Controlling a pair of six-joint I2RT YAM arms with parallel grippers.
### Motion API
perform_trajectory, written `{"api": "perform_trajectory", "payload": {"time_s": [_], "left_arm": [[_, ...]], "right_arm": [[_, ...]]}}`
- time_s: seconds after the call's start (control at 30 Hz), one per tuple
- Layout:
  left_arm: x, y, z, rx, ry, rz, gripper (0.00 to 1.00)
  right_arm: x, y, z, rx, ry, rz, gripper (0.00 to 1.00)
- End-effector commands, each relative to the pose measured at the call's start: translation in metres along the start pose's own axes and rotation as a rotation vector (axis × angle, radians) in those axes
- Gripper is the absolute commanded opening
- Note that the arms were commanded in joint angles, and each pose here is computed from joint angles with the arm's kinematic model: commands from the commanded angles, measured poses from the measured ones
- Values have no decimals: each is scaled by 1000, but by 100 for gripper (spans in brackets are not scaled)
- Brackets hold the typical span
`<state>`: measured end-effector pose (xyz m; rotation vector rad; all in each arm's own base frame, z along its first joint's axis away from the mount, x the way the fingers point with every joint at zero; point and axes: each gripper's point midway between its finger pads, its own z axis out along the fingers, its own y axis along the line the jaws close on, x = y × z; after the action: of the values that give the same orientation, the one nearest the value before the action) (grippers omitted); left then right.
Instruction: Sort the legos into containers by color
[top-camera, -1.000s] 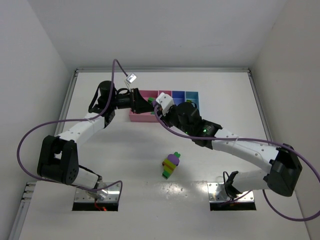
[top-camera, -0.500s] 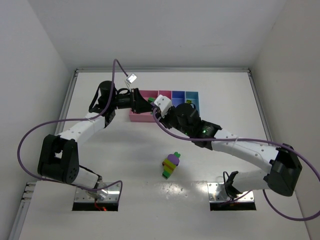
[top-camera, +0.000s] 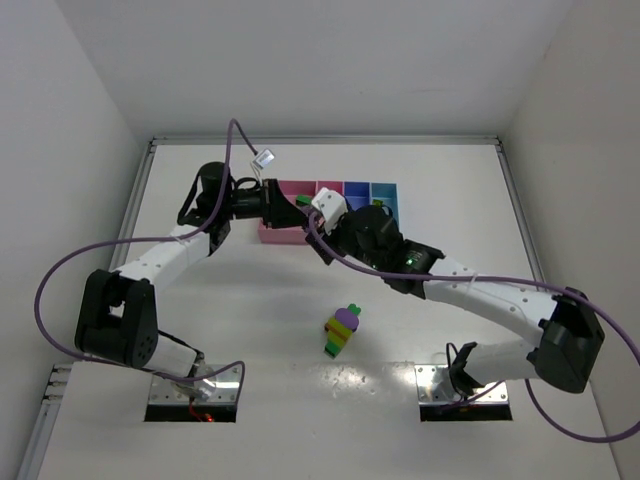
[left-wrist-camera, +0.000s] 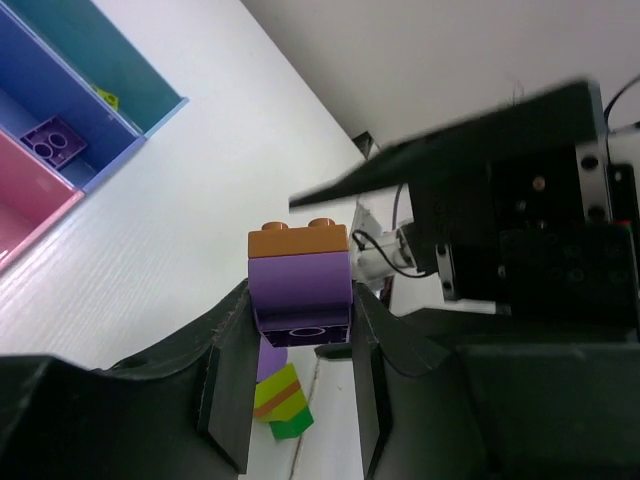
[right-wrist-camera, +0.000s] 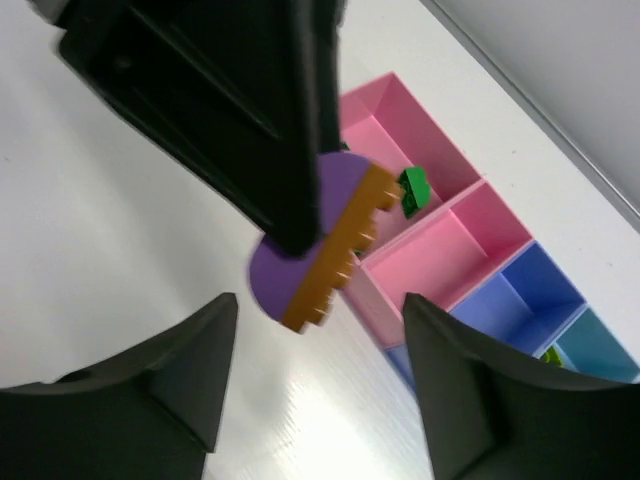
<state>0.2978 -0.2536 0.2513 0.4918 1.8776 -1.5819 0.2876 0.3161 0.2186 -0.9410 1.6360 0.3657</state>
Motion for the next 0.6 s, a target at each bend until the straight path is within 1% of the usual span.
{"api": "perform_trajectory", "payload": {"time_s": [0.0,0.03,0.07,0.1,0.13,0.17,0.23,0.27,0.3,0.33,0.37,0.4,0.43,0.47,0.5,0.53,0.57], "left_arm": [[2,-15,-8,25,26,168,0],[4,-11,-13,5,33,165,0],[4,-7,-18,-10,31,201,0],[7,-12,-20,9,43,211,0],[6,-10,-23,5,42,201,0],[8,-7,-26,5,44,202,0],[10,-11,-30,35,56,200,0],[11,-13,-30,49,63,209,0],[13,-17,-31,70,73,209,0],[15,-15,-30,80,82,208,0],[15,-22,-31,116,95,232,0],[12,-21,-30,117,94,235,0],[17,-27,-32,158,117,234,0],[18,-26,-31,178,135,212,0],[15,-34,-33,213,145,253,0],[16,-33,-33,226,155,249,0],[17,-36,-34,235,167,236,0]], "right_arm": [[-32,-16,-13,10,-75,98,69],[-37,-14,-17,-7,-78,110,72],[-38,-20,-20,-8,-73,114,76],[-46,-22,-22,-31,-79,118,78],[-41,-23,-29,-46,-43,120,80],[-45,-21,-34,-77,-43,123,82],[-44,-22,-42,-118,-21,143,82],[-48,-9,-48,-205,-34,157,82],[-43,-10,-50,-236,-24,170,82],[-44,-4,-55,-282,-12,220,82],[-41,5,-53,-368,8,271,81],[-40,16,-54,-434,21,281,81],[-35,16,-55,-474,39,327,80],[-40,29,-61,-587,17,362,80],[-35,32,-59,-632,27,403,80],[-36,26,-58,-654,21,448,80],[-39,37,-64,-762,12,529,78]]}}
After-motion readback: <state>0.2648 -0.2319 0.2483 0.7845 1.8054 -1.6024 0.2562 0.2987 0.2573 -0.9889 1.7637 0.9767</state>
